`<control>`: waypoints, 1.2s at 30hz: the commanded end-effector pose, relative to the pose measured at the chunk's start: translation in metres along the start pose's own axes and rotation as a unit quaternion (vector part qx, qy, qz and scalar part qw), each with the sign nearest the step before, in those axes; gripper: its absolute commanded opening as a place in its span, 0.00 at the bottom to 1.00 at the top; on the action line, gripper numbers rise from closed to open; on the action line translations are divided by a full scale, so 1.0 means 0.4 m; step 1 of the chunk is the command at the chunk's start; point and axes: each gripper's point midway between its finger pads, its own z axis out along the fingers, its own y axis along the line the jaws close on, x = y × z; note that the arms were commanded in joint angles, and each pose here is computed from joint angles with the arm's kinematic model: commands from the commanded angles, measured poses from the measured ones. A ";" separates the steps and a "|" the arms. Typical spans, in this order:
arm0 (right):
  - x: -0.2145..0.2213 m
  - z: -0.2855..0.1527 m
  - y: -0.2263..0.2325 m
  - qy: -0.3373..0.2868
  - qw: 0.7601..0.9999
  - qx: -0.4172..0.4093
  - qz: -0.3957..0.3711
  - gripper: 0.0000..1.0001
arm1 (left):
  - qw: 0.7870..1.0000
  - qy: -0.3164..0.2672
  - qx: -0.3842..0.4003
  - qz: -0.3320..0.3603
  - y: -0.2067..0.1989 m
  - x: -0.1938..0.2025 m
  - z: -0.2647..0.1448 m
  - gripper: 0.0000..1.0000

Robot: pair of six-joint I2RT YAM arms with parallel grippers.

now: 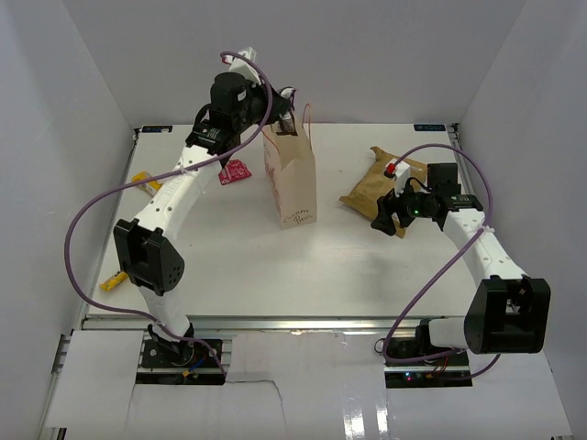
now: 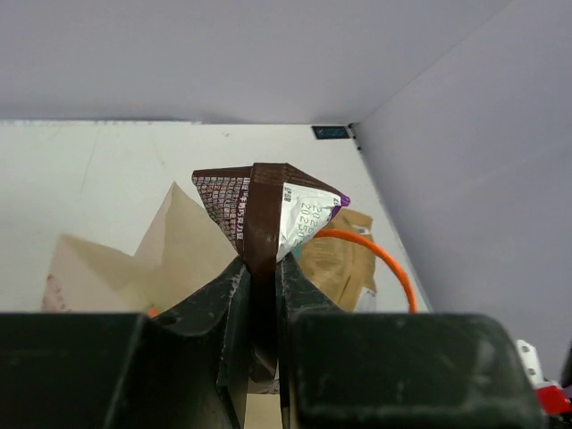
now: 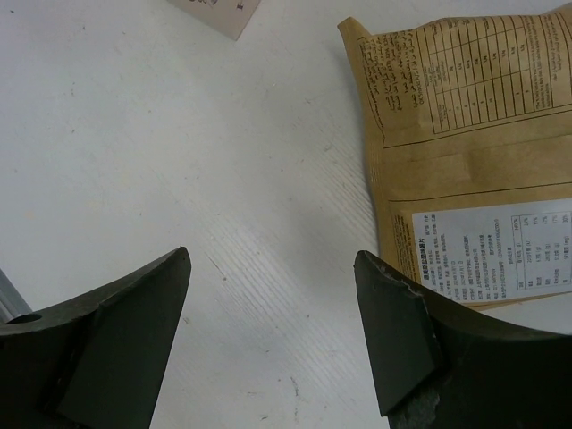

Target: Place the snacks into the paper bag

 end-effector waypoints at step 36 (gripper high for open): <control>-0.208 0.052 -0.166 0.000 0.957 0.105 0.272 0.81 | 0.961 -0.036 -0.268 0.051 0.244 0.101 -0.461 0.95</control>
